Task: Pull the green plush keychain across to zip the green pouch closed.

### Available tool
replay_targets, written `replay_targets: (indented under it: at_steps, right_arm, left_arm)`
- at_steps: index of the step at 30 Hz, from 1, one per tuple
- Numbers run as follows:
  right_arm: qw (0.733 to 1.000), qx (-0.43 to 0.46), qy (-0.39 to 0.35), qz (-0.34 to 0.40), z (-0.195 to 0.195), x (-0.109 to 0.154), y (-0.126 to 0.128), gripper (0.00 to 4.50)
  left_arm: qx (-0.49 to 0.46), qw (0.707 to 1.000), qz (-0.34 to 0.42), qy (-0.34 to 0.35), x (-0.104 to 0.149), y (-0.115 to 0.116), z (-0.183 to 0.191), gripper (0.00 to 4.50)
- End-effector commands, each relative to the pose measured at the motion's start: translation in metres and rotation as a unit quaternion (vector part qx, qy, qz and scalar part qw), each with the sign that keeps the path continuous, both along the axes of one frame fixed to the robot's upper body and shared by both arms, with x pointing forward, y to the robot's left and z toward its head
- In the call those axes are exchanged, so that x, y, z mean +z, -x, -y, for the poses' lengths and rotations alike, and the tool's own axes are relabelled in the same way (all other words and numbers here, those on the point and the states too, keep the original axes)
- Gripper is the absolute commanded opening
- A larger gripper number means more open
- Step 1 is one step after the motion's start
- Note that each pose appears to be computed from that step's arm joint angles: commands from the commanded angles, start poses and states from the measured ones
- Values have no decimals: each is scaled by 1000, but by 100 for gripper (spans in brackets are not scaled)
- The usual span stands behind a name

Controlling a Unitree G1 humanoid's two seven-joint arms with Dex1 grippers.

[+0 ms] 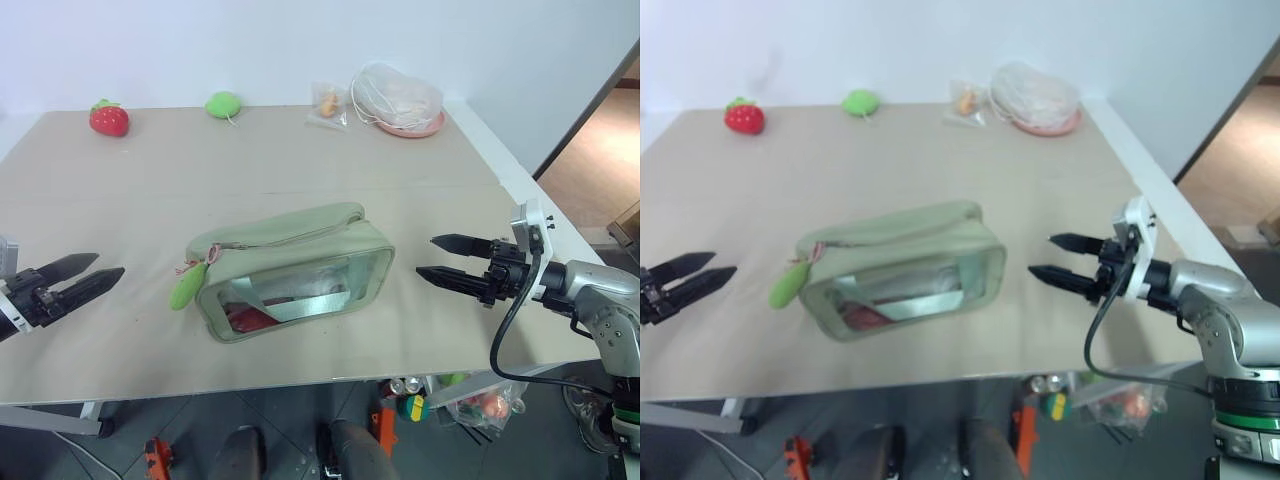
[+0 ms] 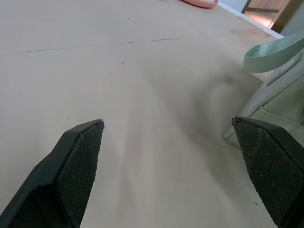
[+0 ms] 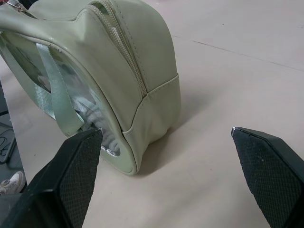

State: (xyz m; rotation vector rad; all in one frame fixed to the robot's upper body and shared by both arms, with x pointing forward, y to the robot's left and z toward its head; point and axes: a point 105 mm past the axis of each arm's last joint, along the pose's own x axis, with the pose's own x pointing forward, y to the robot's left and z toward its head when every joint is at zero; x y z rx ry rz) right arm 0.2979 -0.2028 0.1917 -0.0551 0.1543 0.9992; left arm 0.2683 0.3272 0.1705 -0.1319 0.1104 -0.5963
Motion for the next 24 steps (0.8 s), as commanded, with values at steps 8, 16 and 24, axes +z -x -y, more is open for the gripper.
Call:
replay_targets:
  at_steps: [8, 16, 24]
  right_arm:
    - [995, 75, 12, 70, -24, 42, -1, 450]
    - [981, 183, 15, 69, -71, 41, 10, 450]
    - [970, 234, 28, 65, -100, 24, -5, 409]
  left_arm:
    - [-188, 978, 80, 42, 93, -6, 85, 447]
    - [-328, 938, 105, 46, 118, 18, 129, 447]
    - [-358, 925, 116, 53, 123, 18, 141, 450]
